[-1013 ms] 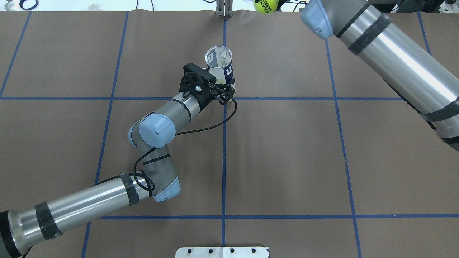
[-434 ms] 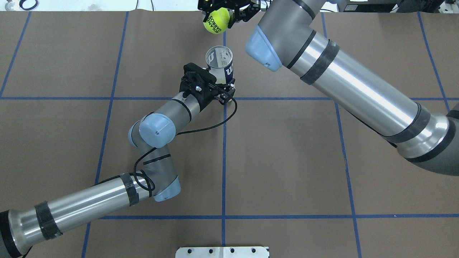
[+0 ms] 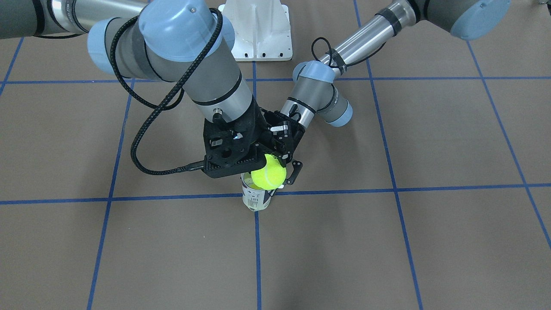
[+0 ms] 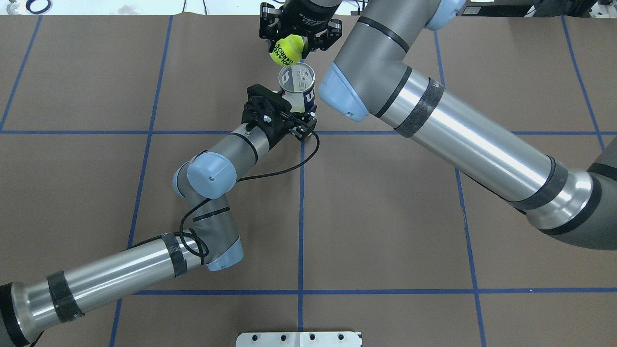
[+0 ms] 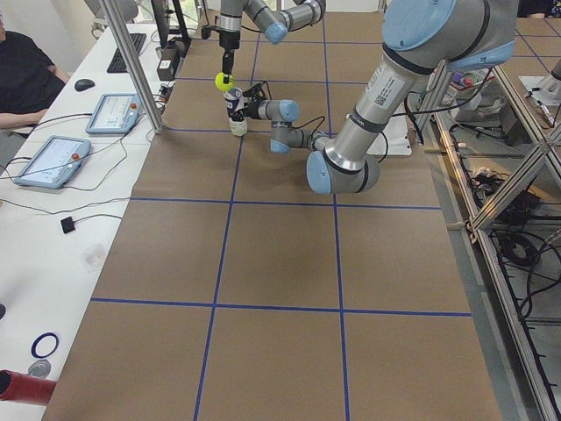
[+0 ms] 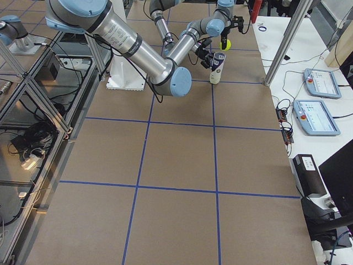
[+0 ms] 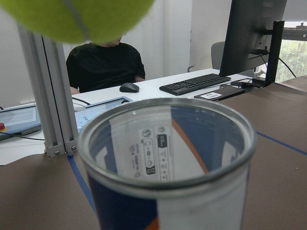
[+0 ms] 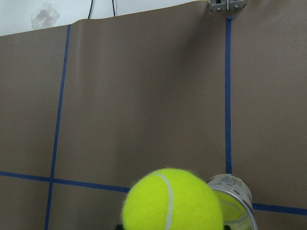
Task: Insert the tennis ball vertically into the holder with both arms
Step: 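Carry the ball with the right gripper above the can's opening, then lower the ball into the can and open the right gripper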
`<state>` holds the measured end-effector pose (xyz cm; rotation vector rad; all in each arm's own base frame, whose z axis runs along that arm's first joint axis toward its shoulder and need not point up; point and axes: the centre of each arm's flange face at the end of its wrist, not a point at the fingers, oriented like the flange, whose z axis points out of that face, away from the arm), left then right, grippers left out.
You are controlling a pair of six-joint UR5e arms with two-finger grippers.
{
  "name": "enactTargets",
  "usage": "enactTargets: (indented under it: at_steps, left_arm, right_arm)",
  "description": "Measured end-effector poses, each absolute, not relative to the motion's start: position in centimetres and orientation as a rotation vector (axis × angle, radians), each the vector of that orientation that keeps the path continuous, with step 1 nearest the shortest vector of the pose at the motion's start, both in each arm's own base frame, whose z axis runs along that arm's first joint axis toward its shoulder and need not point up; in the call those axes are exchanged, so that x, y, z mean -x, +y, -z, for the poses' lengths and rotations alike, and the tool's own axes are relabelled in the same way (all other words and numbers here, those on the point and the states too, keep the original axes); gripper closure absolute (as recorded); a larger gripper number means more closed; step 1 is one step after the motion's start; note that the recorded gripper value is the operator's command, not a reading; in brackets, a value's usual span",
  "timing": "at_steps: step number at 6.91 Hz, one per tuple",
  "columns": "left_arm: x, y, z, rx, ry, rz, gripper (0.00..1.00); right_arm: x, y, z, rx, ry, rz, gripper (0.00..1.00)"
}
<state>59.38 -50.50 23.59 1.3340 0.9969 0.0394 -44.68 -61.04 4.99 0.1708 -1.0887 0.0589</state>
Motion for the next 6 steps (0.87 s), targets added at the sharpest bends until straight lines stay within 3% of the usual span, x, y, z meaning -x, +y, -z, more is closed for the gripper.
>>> enactTargets:
  at_steps: [1,2,3,6]
  left_arm:
    - [-59.4,-50.5,-23.6,-1.334,0.997,-0.039,0.13]
    - [-59.4,-50.5,-23.6,-1.334,0.997,-0.039,0.13]
    - [-59.4,-50.5,-23.6,-1.334,0.998,-0.039,0.13]
    - [-59.4,-50.5,-23.6,-1.333,0.998,-0.038,0.13]
  right_arm:
    - [44.7,-61.0,-5.7,-0.167,-1.083,-0.059,1.00]
    - [44.5,-60.8,-6.5,-0.165,-1.079,-0.058,0.63]
    - [44.5,-60.5,-7.0,-0.164,-1.079,-0.056,0.01]
    - [45.8,-58.4,-6.7,-0.175,-1.055,-0.051,0.00]
